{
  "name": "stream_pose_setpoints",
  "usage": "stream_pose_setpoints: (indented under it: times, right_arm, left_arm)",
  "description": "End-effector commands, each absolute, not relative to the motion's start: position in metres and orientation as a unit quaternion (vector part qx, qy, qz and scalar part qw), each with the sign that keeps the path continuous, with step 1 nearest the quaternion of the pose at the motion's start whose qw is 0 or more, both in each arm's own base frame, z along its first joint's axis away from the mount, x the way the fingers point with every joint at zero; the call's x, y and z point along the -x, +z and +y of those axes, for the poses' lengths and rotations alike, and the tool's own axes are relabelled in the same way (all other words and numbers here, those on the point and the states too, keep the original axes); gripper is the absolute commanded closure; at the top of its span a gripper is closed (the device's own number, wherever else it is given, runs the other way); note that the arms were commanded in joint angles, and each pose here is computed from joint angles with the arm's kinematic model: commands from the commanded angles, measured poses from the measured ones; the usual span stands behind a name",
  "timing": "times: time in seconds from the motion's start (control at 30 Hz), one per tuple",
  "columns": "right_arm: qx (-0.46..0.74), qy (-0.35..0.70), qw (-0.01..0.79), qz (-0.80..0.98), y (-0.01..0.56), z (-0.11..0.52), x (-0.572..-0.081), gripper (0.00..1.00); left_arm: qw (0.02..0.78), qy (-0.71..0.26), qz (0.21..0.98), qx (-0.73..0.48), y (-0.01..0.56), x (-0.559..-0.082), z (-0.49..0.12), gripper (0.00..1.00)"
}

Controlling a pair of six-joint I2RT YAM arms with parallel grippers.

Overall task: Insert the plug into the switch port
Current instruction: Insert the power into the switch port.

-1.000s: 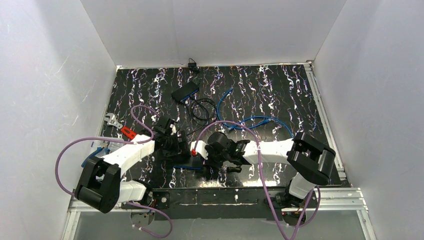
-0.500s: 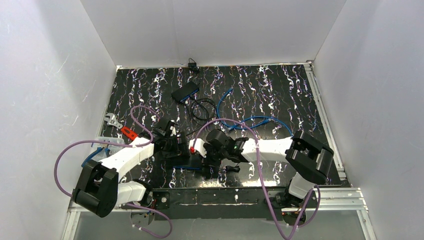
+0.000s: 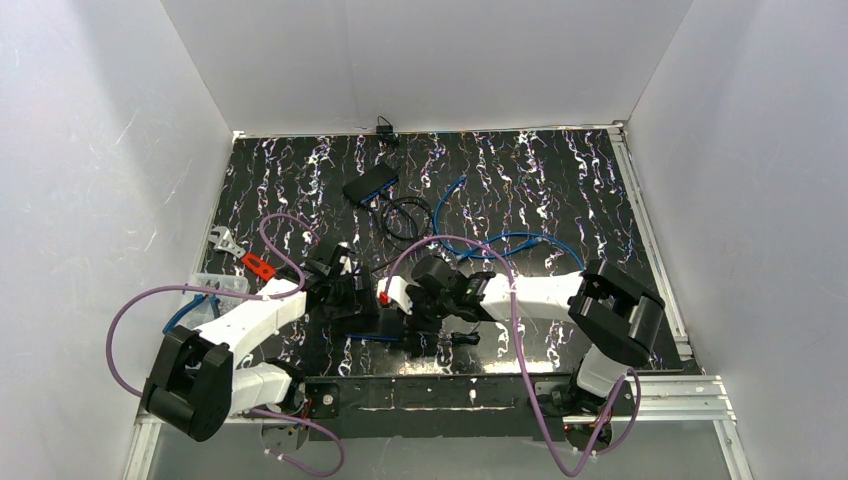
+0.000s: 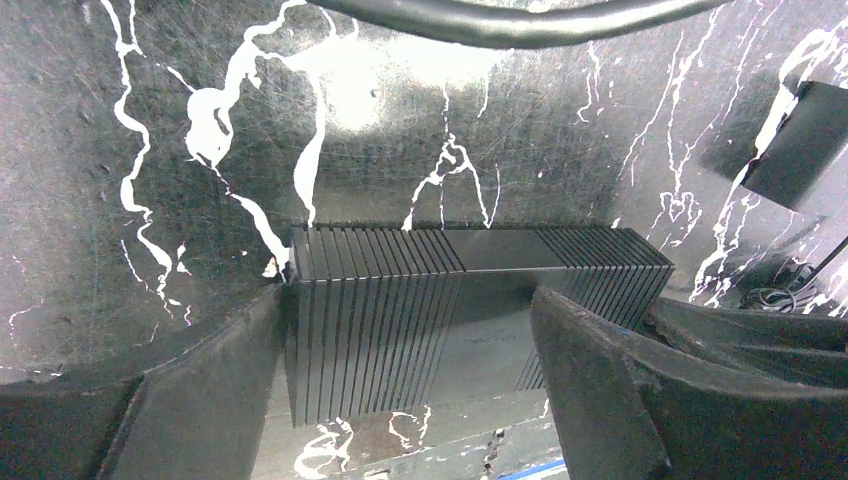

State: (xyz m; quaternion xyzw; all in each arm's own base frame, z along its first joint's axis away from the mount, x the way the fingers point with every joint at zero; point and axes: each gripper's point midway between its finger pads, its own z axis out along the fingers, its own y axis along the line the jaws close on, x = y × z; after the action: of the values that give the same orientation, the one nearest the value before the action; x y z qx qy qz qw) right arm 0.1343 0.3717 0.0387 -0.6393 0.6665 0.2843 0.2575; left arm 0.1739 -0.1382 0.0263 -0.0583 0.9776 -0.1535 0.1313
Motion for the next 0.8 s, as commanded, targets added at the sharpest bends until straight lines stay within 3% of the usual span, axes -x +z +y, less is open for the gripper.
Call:
stream_pose_setpoints:
  times: [0.0, 0.17, 0.4, 0.77]
  right_arm:
    - [0.626, 0.336, 0.376, 0.596, 0.103, 0.417, -0.152, 0.94]
    - [0.630, 0.315, 0.350, 0.618, 0.082, 0.392, -0.145, 0.83]
    - [0.639, 0.289, 0.317, 0.638, 0.059, 0.365, -0.137, 0.75]
    - [0.603, 0.228, 0.360, 0.675, 0.084, 0.325, -0.149, 0.72]
  left_arm:
    - [0.050, -0.203, 0.976, 0.056, 0.027, -0.136, -0.159, 0.13]
    - [0.059, -0.193, 0.978, 0.060, 0.028, -0.141, -0.157, 0.11]
    - [0.068, -0.172, 0.981, 0.058, 0.033, -0.146, -0.151, 0.10]
    - [0.084, -0.167, 0.981, 0.058, 0.044, -0.149, -0.147, 0.08]
